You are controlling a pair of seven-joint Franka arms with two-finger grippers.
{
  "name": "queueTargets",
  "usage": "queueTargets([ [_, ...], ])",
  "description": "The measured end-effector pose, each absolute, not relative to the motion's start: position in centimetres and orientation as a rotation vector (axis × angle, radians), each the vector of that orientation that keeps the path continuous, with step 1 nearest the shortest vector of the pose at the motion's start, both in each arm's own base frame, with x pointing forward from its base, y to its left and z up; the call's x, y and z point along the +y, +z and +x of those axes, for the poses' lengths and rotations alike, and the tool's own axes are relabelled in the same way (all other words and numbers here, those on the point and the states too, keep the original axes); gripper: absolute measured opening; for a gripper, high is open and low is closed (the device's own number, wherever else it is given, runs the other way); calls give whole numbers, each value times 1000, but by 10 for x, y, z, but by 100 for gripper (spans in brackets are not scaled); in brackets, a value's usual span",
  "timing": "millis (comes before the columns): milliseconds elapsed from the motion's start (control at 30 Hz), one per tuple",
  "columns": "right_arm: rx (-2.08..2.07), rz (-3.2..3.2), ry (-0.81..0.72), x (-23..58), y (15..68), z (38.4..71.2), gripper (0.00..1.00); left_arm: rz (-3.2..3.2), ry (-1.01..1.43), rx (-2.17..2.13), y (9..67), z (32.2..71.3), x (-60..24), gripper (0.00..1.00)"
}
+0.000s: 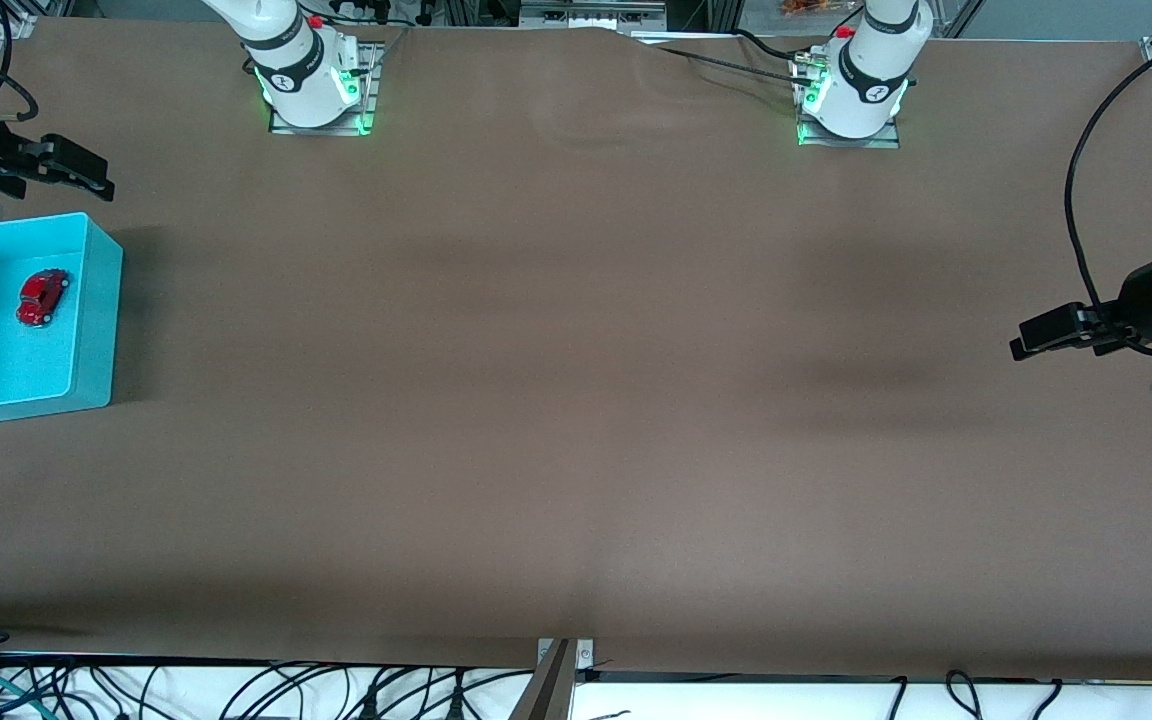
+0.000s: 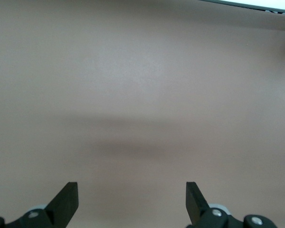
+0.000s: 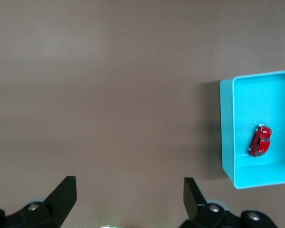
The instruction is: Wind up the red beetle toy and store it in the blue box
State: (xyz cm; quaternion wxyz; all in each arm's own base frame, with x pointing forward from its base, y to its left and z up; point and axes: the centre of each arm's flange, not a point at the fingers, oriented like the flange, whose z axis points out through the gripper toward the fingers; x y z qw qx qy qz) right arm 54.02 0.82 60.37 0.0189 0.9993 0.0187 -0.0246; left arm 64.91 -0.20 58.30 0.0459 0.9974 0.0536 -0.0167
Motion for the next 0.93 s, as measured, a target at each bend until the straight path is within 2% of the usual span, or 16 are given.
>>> queueTargets([
  [933, 145, 3098, -52, 39, 604, 542, 100, 3045, -51, 164, 583, 649, -2, 100],
])
